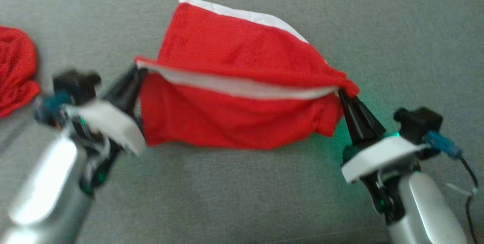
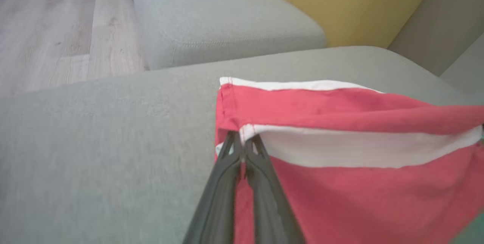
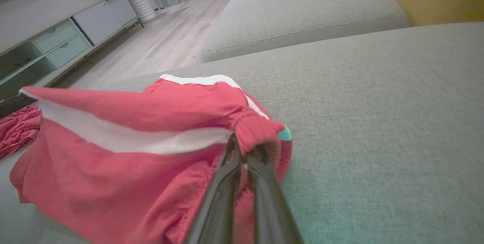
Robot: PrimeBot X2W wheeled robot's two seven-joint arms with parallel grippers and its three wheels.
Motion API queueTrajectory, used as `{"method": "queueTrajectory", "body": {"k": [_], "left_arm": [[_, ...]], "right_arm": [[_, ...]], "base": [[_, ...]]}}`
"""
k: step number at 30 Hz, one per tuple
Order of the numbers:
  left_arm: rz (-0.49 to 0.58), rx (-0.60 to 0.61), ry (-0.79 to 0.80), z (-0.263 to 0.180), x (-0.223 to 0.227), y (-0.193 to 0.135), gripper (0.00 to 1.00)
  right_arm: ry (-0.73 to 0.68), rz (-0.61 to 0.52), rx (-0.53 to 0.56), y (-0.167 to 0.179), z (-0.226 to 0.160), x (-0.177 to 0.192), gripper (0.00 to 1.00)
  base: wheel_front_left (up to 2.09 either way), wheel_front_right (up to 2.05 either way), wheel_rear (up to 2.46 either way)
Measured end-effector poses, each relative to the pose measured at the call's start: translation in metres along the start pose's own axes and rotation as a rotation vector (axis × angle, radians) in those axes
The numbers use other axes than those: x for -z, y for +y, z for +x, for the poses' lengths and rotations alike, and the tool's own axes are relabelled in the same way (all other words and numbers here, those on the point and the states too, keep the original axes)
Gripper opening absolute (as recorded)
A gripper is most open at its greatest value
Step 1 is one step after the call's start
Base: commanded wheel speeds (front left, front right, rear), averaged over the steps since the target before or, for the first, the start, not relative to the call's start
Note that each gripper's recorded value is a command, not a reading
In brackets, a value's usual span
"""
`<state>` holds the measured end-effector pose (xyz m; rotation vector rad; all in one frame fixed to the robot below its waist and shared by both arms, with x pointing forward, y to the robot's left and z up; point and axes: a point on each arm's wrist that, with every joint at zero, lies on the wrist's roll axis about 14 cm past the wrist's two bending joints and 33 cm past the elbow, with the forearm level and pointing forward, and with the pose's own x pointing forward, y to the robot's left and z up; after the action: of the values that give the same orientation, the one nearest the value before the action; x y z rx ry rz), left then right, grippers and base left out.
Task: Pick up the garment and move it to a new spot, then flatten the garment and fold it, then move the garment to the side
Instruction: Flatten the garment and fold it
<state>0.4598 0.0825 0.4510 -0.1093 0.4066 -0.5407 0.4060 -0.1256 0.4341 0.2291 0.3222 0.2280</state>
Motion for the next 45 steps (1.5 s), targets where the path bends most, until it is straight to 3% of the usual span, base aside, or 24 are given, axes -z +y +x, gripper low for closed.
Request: {"method": "queueTrajectory", "body": {"k": [6,12,24,25,26,27,28,29,30,39,45], "left_arm": [[0.092,0.022,0.146,0.057,-0.005,0.026,0.0],[0.111,0.051,0.218,0.102,0.0,0.029,0.0],[0.107,0.055,0.244,0.142,0.005,0.036,0.0],[0.112,0.052,0.233,0.143,0.003,0.037,0.0],[0.121,0.048,0.215,0.143,0.0,0.037,0.0],[0.13,0.046,0.191,0.143,-0.005,0.037,0.07],[0.135,0.046,0.169,0.144,-0.009,0.036,0.51],[0.135,0.047,0.15,0.143,-0.013,0.035,0.93],[0.13,0.049,0.135,0.143,-0.016,0.033,1.0],[0.104,0.071,-0.039,0.123,-0.054,0.016,1.0],[0.033,0.051,-0.033,0.089,-0.035,0.01,1.0]], "right_arm": [[0.011,0.001,0.008,-0.011,0.03,-0.001,0.0],[0.007,0.024,0.044,-0.03,0.045,0.003,0.0],[0.011,0.03,0.046,-0.04,0.062,0.01,0.0],[0.011,0.029,0.043,-0.039,0.062,0.01,0.11],[0.011,0.029,0.038,-0.038,0.062,0.011,0.3],[0.01,0.029,0.033,-0.036,0.062,0.011,0.62],[0.002,0.029,0.031,-0.035,0.062,0.011,1.0],[-0.003,0.028,0.029,-0.034,0.062,0.01,1.0],[-0.009,0.027,0.027,-0.033,0.062,0.009,1.0],[-0.096,-0.053,0.022,-0.027,0.052,-0.012,1.0],[-0.081,-0.072,0.087,-0.036,0.02,-0.005,1.0]], "base": [[0.0,0.0,0.0],[0.0,0.0,0.0],[0.0,0.0,0.0],[0.0,0.0,0.0],[0.0,0.0,0.0],[0.0,0.0,0.0],[0.0,0.0,0.0],[0.0,0.0,0.0],[0.0,0.0,0.0],[0.0,0.0,0.0],[0.0,0.0,0.0]]}}
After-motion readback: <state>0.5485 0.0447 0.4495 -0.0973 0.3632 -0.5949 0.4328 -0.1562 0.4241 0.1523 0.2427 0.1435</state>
